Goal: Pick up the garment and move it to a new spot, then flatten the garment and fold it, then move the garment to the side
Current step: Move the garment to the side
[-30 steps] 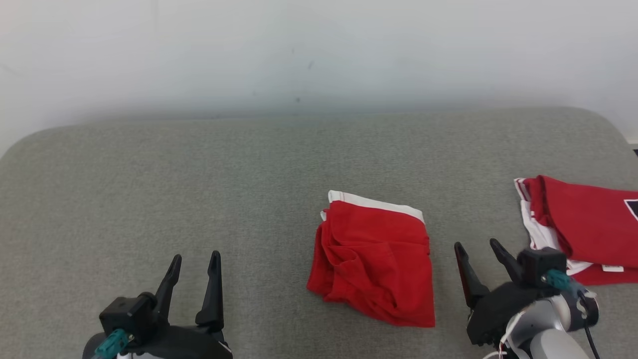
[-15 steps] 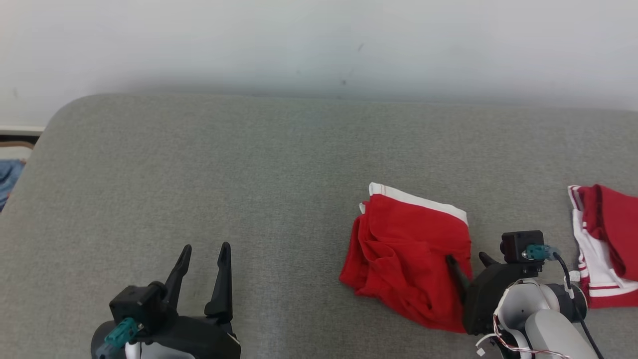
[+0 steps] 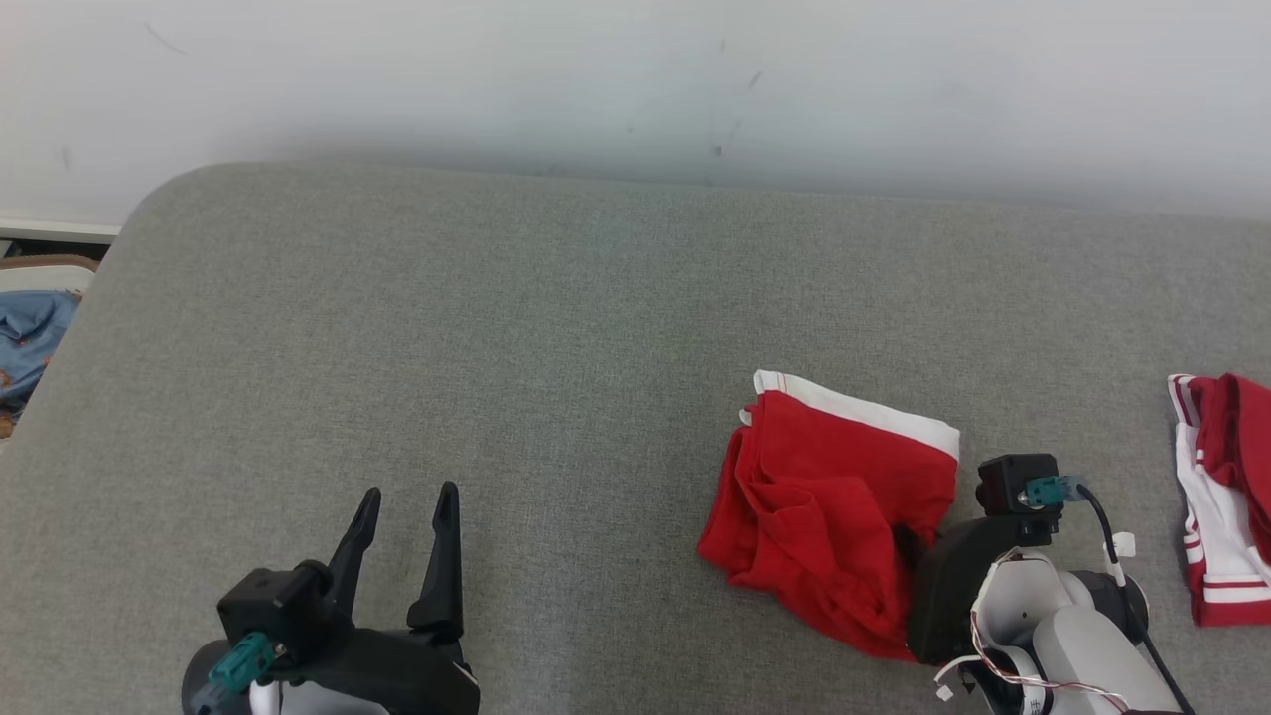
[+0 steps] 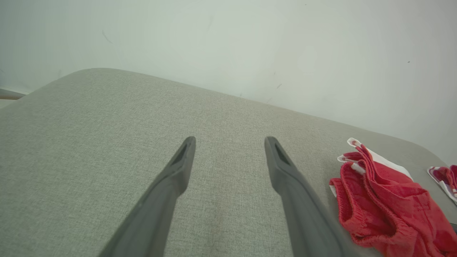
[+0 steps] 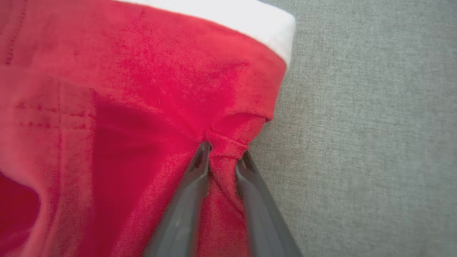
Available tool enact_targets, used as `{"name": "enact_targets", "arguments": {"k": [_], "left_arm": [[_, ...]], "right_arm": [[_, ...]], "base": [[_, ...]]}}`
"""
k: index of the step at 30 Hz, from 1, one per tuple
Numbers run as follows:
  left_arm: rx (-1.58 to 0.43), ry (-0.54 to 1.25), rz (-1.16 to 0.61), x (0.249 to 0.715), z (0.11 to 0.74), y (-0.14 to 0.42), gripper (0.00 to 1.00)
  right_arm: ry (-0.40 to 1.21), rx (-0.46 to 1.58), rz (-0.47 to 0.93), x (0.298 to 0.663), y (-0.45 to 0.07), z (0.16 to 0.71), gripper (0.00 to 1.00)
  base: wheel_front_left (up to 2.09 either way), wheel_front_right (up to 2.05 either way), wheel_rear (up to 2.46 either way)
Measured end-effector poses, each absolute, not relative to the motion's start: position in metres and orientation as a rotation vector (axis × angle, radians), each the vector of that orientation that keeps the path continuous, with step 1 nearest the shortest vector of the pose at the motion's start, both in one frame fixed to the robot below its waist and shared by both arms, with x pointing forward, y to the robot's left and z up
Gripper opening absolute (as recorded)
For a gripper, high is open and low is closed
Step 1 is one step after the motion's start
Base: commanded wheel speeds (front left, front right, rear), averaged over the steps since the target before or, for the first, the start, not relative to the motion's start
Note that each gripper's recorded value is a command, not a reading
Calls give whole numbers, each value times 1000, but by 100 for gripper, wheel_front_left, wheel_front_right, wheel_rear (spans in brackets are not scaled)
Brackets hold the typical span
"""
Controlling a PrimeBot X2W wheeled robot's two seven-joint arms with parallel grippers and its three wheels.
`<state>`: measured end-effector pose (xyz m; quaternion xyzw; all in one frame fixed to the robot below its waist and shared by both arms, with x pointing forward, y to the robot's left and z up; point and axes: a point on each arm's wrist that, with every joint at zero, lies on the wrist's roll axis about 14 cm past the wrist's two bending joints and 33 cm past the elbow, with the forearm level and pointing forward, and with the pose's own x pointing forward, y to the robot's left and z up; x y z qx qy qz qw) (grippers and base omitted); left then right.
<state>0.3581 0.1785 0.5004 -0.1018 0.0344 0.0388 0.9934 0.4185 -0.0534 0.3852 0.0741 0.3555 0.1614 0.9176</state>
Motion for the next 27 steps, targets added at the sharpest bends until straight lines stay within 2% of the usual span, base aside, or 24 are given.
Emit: {"name": "enact_targets", "arguments": {"k": [20,27], "left_arm": [[-205,55,77,352,505,179,100],[-206,50,44,353,506,169,100]], "right_arm": [[726,146,331,414,-54,394,0],[698,89,304,416,-74,401,0]], "base": [[0,0,0],[0,0,0]]}}
